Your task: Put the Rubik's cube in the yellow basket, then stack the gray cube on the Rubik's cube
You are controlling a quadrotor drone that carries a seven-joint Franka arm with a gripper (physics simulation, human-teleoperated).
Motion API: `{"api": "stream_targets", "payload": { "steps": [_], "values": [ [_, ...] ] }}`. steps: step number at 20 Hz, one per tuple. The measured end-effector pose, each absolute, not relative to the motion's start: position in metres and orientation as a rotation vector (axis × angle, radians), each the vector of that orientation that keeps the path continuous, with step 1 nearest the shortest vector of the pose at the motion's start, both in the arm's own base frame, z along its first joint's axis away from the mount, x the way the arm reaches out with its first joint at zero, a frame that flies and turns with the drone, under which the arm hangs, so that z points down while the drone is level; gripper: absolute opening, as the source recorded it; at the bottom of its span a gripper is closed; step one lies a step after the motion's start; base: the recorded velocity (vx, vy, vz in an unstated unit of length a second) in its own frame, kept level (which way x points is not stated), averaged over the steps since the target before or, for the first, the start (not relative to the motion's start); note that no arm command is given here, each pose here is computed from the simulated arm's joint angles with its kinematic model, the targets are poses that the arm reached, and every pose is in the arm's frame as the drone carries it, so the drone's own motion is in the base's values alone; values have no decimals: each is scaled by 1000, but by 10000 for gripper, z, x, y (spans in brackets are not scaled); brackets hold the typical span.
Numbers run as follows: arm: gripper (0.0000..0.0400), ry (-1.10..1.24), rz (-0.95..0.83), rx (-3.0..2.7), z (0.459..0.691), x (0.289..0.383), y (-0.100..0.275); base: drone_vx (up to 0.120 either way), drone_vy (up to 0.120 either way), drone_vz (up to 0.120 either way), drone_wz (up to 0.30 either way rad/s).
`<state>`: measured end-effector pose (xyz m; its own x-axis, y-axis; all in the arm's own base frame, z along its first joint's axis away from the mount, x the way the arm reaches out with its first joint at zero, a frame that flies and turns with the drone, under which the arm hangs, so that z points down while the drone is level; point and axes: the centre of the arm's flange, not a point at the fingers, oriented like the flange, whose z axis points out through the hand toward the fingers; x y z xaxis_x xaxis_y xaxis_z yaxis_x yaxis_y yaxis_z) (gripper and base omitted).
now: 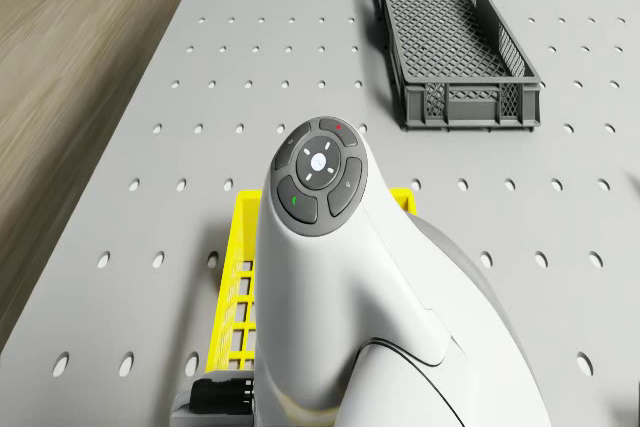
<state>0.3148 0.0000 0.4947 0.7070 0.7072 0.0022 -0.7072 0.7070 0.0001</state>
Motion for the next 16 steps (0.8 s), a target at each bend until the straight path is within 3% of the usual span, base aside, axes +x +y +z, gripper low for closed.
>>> {"api": "stream_targets", "payload": {
  "steps": [16],
  "values": [
    [325,-2,786,1,5493,3147,1,0,0,0,0]
  ]
}}
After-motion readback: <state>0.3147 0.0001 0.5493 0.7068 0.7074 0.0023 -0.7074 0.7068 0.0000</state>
